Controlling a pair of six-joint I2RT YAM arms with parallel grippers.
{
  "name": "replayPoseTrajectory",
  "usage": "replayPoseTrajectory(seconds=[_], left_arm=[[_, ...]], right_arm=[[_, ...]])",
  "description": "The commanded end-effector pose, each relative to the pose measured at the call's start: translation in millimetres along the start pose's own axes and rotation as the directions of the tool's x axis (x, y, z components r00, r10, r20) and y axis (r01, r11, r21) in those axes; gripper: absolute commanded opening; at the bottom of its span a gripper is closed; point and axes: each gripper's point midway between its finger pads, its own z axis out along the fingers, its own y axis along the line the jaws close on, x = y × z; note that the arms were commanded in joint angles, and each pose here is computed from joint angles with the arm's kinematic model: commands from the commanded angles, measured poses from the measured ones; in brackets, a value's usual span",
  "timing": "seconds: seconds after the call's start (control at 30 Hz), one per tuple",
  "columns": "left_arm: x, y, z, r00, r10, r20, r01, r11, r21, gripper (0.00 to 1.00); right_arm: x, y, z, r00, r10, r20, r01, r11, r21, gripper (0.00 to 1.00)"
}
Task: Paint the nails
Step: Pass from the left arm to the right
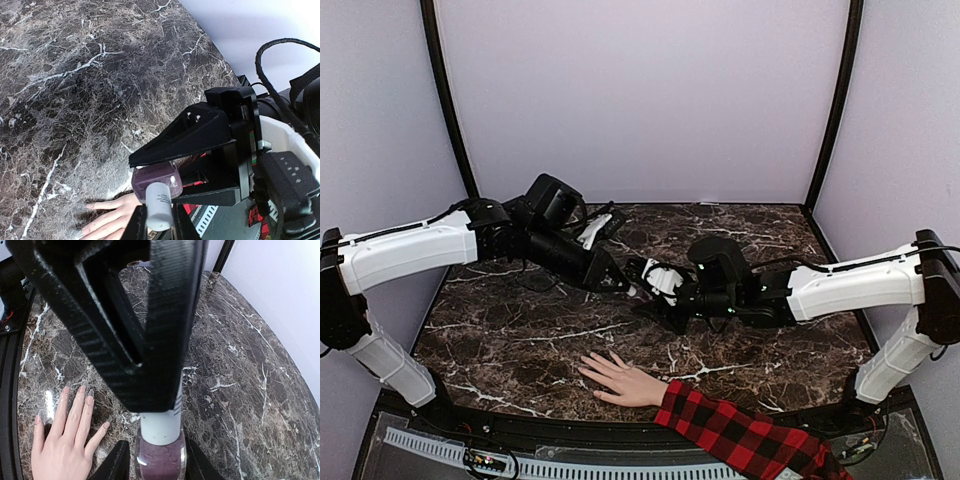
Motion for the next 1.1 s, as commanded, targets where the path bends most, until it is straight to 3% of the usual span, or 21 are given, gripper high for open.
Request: replayPoseTrajectory(seconds=[0.0, 0.37, 0.43, 0.47, 0.53, 0.6, 0.67, 0.87, 0.93, 1.07], left_arm=[[-2.4, -6.7, -0.4, 1.000, -0.006, 0.021, 0.005, 1.000, 0.031, 0.00], [-1.4, -8.5, 1.0, 1.000, 0.003, 0.020, -0.004, 0.999, 0.046, 0.00], [-2.5, -8.0, -2.2, 0.999, 0.019, 0.033, -0.021, 0.999, 0.040, 0.13], [-3.6, -8.6, -5.5, 0.998, 0.033, 0.044, -0.035, 0.999, 0.035, 0.26], [-7.4, -10.1, -13.0, 0.994, 0.076, 0.076, -0.078, 0.997, 0.022, 0.43], [-12.0, -12.8, -22.0, 0.985, 0.128, 0.119, -0.130, 0.991, 0.010, 0.55], [-15.2, -18.2, -30.9, 0.969, 0.184, 0.165, -0.189, 0.982, 0.014, 0.60], [-21.8, -43.4, -57.3, 0.871, 0.362, 0.334, -0.399, 0.915, 0.050, 0.65], [-25.8, -58.2, -67.1, 0.800, 0.436, 0.413, -0.502, 0.862, 0.063, 0.65], [-15.5, -78.4, -74.1, 0.708, 0.520, 0.479, -0.638, 0.761, 0.118, 0.65]], right_arm=[[-22.6, -5.7, -1.6, 0.998, -0.010, 0.065, 0.008, 0.999, 0.036, 0.34], [-22.6, -2.5, -5.5, 0.997, -0.013, 0.071, 0.012, 1.000, 0.019, 0.06], [-23.4, 0.6, -8.7, 0.997, -0.015, 0.079, 0.015, 1.000, 0.003, 0.04], [-24.4, 1.7, -10.6, 0.996, -0.014, 0.084, 0.014, 1.000, -0.005, 0.03], [-26.1, 5.6, -14.3, 0.996, -0.008, 0.094, 0.011, 0.999, -0.031, 0.03], [-28.0, 6.7, -18.1, 0.994, 0.010, 0.104, -0.004, 0.998, -0.055, 0.02], [-29.5, 7.5, -22.7, 0.993, 0.035, 0.116, -0.025, 0.996, -0.084, 0.02], [-37.9, 12.5, -43.1, 0.977, 0.132, 0.169, -0.090, 0.968, -0.235, 0.01], [-44.3, 15.5, -51.8, 0.969, 0.156, 0.192, -0.096, 0.953, -0.289, 0.00], [-54.1, 22.9, -67.6, 0.955, 0.191, 0.227, -0.093, 0.919, -0.384, 0.00]])
